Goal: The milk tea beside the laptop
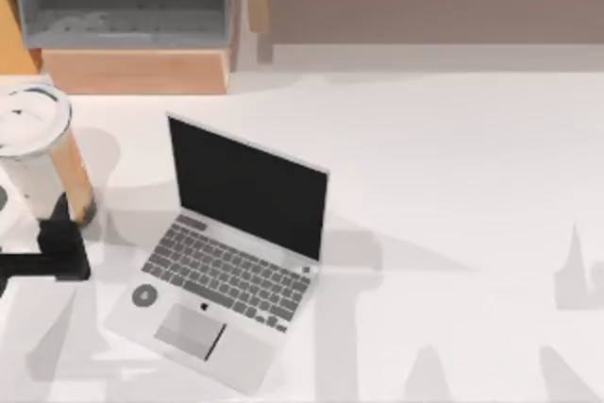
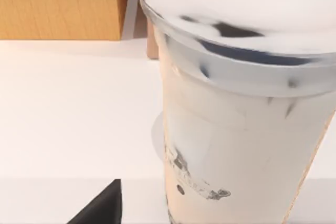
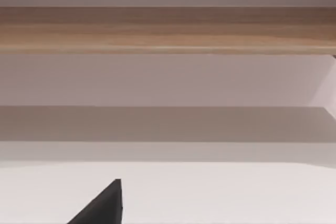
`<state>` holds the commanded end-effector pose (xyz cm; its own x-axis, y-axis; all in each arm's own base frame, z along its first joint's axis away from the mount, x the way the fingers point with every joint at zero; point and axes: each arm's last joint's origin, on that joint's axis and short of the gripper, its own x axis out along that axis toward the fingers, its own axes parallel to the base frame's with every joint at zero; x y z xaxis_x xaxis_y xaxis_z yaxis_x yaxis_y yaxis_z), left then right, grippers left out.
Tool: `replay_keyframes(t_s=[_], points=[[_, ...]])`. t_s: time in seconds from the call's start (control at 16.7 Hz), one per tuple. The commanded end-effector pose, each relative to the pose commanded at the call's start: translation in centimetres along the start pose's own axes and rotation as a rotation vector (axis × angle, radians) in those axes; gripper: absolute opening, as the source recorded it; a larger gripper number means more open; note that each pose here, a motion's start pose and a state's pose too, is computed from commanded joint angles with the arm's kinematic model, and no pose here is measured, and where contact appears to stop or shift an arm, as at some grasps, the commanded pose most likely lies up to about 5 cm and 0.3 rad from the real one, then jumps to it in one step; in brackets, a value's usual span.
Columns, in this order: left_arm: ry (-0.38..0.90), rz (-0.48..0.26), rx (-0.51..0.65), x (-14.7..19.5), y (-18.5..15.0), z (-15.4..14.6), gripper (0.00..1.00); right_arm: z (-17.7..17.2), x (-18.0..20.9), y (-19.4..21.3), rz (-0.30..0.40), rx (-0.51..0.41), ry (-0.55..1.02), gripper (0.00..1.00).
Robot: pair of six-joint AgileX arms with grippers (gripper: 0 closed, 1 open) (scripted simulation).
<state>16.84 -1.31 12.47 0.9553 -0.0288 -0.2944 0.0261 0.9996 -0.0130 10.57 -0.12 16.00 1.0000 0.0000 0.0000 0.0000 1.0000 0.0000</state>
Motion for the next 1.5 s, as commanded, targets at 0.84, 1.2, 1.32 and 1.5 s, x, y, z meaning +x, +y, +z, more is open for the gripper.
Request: replay_keyframes(t_s=[0.84, 1.2, 1.32, 1.5], points=[[0.007, 0.000, 0.000, 6.4, 0.0, 0.3, 1.00, 0.0, 0.0, 0.0, 0.000, 0.000, 0.000, 1.00], [0.000, 0.000, 0.000, 8.0, 0.0, 0.0, 1.00, 0.0, 0.0, 0.0, 0.000, 0.000, 0.000, 1.00], [0.000, 0.000, 0.000, 8.0, 0.0, 0.0, 1.00, 0.0, 0.0, 0.0, 0.000, 0.000, 0.000, 1.00], [0.000, 0.000, 0.000, 8.0, 0.0, 0.0, 0.77, 0.0, 0.0, 0.0, 0.000, 0.000, 0.000, 1.00]])
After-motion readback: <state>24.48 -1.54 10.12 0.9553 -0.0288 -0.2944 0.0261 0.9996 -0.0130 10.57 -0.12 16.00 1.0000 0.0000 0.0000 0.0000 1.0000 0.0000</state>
